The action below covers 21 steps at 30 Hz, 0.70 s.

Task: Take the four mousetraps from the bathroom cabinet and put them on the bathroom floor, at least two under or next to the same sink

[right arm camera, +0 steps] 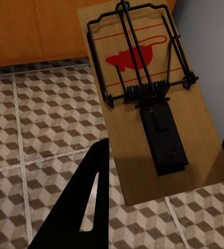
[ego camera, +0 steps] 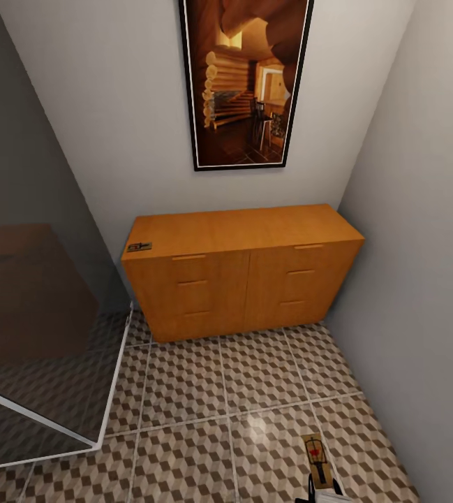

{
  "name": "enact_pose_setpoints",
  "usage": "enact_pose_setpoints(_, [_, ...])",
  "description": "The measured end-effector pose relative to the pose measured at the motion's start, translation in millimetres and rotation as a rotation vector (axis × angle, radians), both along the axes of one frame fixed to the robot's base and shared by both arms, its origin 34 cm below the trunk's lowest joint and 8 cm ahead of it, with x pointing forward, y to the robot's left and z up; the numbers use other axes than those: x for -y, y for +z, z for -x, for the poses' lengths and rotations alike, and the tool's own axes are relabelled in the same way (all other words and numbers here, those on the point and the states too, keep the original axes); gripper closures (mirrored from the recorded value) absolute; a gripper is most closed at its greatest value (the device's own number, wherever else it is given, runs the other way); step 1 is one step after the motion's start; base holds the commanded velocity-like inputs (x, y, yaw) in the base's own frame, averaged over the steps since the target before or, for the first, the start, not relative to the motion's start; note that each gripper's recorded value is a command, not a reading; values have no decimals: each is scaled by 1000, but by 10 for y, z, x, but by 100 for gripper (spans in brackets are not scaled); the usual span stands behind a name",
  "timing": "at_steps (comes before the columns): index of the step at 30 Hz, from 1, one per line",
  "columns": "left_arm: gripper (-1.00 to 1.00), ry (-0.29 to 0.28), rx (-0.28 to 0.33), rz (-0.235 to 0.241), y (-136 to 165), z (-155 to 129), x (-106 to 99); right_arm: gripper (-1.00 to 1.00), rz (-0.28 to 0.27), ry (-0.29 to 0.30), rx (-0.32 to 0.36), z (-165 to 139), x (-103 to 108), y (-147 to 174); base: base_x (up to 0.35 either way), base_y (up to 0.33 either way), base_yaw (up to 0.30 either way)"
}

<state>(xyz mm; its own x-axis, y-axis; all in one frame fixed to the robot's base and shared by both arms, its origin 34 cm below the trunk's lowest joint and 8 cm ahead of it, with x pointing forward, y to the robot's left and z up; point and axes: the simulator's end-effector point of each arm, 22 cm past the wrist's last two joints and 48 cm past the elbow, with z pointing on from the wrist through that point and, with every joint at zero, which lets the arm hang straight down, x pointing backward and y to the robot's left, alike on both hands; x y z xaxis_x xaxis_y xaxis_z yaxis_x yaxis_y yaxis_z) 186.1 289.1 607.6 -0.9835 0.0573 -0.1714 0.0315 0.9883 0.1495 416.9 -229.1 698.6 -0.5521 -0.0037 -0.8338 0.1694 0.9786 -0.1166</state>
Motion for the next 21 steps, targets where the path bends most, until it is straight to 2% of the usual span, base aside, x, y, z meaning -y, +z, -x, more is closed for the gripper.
enact_pose_setpoints(5, [-100,1,36,3,-2,-164,18,100,1,1,-1,0,4,-1,0,0,0])
enact_pose_setpoints(7, [-100,1,92,13,3,-426,87,100,4,2,-14,16,6,-24,0,0,0])
enact_pose_setpoints(9, [-100,3,113,27,3,-563,192,100,5,4,-26,29,1,-44,0,0,0])
enact_pose_setpoints(12, [-100,6,75,38,-28,-628,297,100,5,7,-35,39,-11,-59,0,0,0])
enact_pose_setpoints(15, [-100,6,33,53,-36,-868,434,100,0,17,-40,43,-36,-70,0,0,0])
enact_pose_setpoints(17, [-100,6,31,57,-4,-1082,476,100,-7,30,-42,41,-61,-78,0,0,0])
enact_pose_setpoints(21, [-100,8,65,61,93,-1468,509,100,-26,61,-45,35,-125,-91,0,0,0])
